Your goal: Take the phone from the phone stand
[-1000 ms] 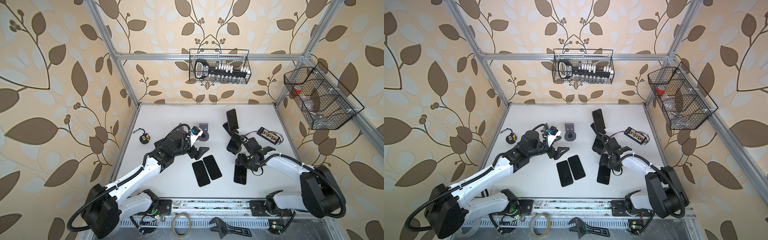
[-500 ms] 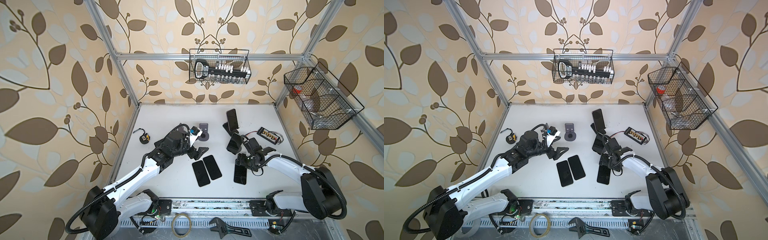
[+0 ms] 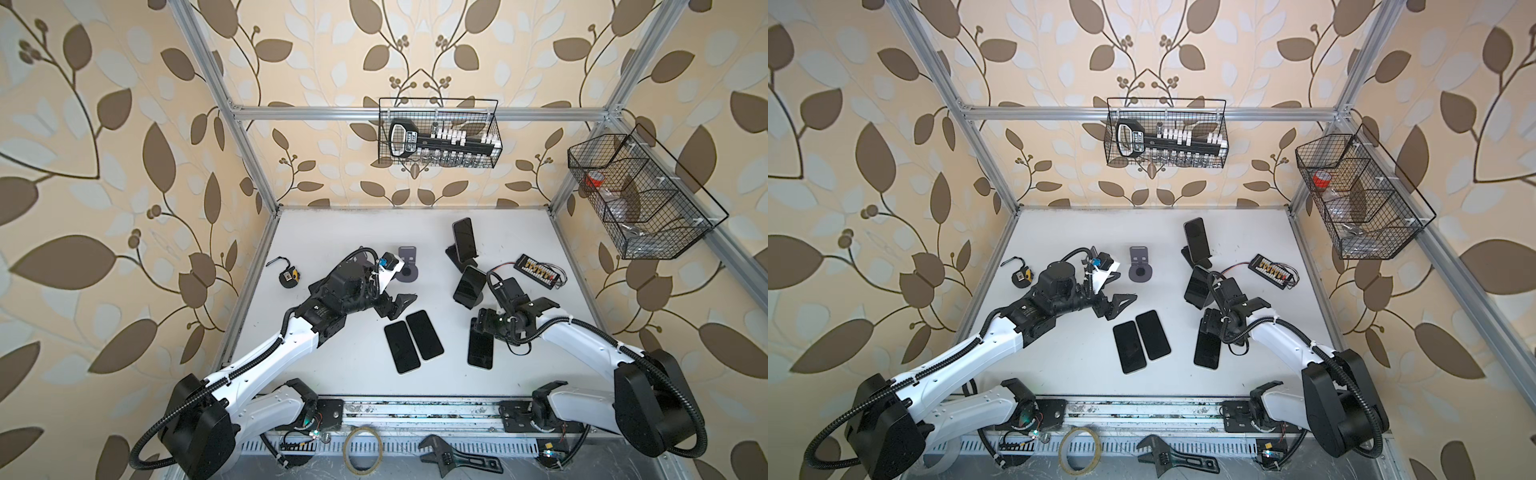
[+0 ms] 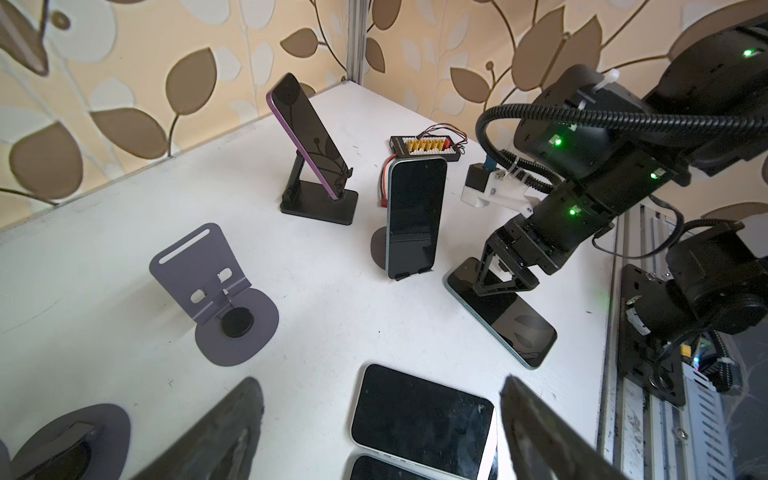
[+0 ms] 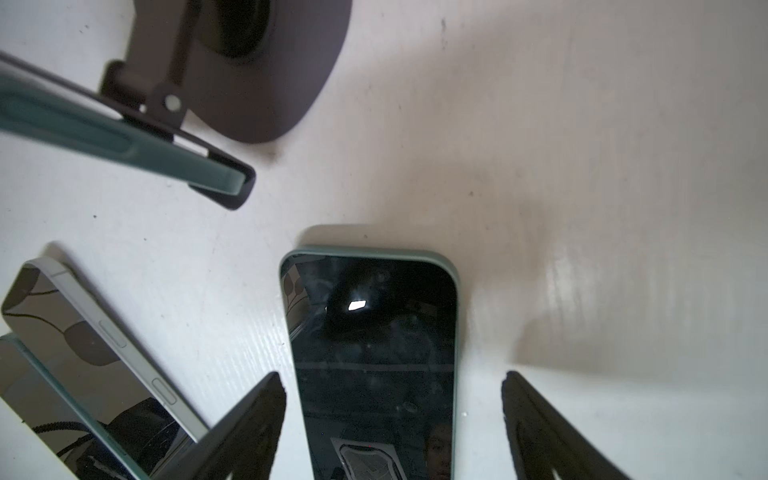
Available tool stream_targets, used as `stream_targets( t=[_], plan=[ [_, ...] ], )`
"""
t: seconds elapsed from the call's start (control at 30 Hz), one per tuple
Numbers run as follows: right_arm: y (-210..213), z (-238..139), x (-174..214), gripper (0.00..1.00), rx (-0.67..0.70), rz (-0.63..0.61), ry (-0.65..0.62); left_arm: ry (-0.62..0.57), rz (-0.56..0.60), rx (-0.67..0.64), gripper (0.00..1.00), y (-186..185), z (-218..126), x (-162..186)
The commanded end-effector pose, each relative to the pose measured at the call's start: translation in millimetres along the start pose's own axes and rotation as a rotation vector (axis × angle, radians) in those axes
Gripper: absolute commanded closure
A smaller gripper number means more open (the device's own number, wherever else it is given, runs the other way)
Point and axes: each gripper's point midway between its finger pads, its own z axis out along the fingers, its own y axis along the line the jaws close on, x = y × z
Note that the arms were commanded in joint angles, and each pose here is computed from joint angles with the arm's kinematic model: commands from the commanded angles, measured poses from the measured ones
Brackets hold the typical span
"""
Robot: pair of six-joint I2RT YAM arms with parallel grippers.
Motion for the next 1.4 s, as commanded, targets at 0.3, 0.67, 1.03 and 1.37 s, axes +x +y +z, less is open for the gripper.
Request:
stream_targets(
  t=[0.3, 0.67, 1.03, 1.37],
  plan=[
    [-1, -15, -4, 0.20, -0.014, 0.034, -0.049, -0.075, 0.021, 0.010, 0.11, -5, -8, -29],
    [5, -25, -14, 0.21, -0.062, 0.059, -0.120, -0.081, 0.021, 0.029, 0.11, -7, -5, -27],
    [2, -26, -11, 0.20, -0.065, 0.063, -0.138, -0.063, 0.037, 0.022, 0.11, -5, -3, -22],
    [-1, -33, -14, 0.24, -0.073, 0.045, -0.182, -0.040, 0.055, -0.012, 0.11, 2, 0, -17]
  ],
)
